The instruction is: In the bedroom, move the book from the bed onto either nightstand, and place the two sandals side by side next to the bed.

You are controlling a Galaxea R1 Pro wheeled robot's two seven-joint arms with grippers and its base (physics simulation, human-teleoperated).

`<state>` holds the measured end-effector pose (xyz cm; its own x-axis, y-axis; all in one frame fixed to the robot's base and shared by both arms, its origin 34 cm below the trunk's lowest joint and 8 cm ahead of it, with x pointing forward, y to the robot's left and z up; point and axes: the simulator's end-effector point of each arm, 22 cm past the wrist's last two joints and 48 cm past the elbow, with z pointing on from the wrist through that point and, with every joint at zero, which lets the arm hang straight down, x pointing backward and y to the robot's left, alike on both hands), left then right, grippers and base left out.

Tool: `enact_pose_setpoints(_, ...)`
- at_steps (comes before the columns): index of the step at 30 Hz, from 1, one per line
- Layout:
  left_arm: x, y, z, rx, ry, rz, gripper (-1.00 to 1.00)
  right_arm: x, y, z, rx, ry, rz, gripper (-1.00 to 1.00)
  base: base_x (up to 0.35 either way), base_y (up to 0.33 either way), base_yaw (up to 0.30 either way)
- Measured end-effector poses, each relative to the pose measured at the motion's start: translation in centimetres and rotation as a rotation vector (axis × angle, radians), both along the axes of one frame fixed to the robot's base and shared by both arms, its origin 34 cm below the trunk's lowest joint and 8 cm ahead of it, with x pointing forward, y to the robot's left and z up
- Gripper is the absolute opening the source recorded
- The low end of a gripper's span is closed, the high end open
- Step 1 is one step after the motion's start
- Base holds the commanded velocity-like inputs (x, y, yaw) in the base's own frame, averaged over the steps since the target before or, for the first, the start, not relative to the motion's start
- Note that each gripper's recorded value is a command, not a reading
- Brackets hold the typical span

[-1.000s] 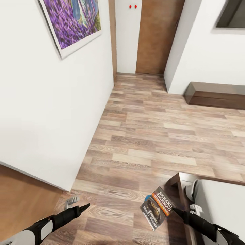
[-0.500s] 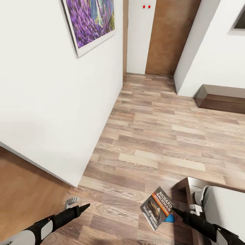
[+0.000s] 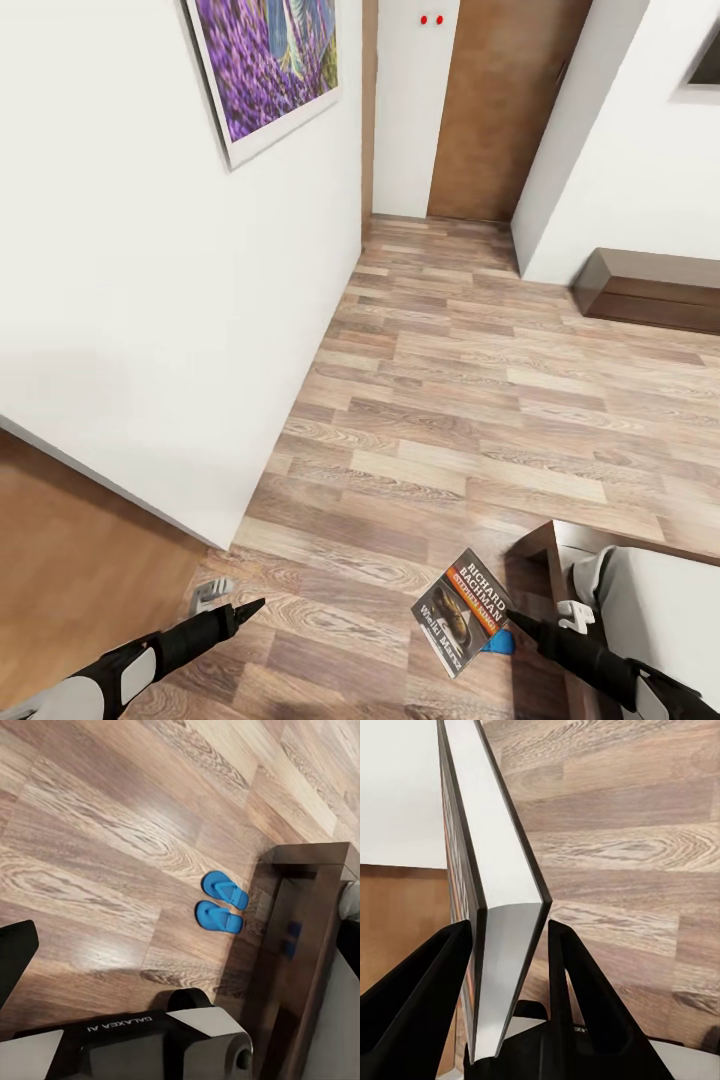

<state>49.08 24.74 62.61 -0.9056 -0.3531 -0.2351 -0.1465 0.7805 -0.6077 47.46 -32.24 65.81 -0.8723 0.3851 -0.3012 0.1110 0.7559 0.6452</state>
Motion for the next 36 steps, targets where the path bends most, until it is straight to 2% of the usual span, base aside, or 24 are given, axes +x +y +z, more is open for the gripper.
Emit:
enact_pose_setpoints(6, 0.0, 0.0, 0.0, 0.0, 0.0, 0.001, 1.0, 0.0, 0.0, 0.0, 0.001, 0.0, 0.0, -1.0, 0.0, 0.0, 0.037)
enact_pose_setpoints(17, 0.0, -0.3, 0.0, -0.004, 0.001, -0.001, 1.0, 0.0, 0.0, 0.0, 0.001, 0.001, 0.0, -1.0, 0.0, 0.0, 0.234)
enact_pose_setpoints(36, 0.2, -1.1, 0.3, -0.013, -0.007, -0.002, 1.0, 0.3, -0.1, 0.2, -0.005, -0.01, 0.0, -1.0, 0.0, 0.0, 0.009)
